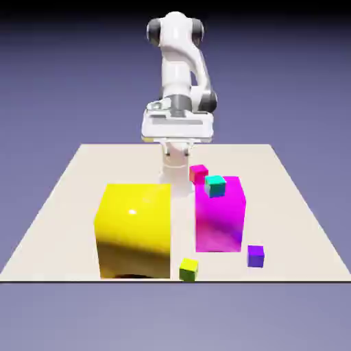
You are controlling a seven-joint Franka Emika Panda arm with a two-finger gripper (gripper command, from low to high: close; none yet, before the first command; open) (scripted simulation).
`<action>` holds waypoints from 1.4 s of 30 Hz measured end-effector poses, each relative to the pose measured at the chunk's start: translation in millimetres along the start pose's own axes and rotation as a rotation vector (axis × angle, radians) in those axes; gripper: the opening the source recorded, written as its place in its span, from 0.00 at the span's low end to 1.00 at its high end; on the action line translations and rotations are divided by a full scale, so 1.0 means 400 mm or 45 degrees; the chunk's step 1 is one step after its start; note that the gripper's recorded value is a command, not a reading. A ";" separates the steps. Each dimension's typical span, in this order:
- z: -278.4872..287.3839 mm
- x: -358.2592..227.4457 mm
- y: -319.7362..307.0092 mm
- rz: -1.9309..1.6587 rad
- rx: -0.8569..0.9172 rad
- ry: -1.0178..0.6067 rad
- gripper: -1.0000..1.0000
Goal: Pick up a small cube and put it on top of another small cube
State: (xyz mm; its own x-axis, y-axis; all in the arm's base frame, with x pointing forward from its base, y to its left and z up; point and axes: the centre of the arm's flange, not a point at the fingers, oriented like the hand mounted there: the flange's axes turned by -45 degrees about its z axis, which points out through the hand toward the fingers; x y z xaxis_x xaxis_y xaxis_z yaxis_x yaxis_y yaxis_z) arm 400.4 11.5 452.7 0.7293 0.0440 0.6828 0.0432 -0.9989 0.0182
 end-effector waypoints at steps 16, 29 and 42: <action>0.414 0.005 -0.302 0.128 0.076 -0.776 0.50; 0.701 -0.201 -0.593 0.193 -0.006 -1.424 0.50; 0.714 -0.192 -0.563 0.117 0.010 -1.434 0.00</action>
State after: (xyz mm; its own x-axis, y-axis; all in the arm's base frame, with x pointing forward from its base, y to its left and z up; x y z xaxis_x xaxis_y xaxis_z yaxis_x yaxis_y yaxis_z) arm 529.7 237.5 187.6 0.9299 -0.0363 -0.3660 -0.0412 -0.9991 -0.0056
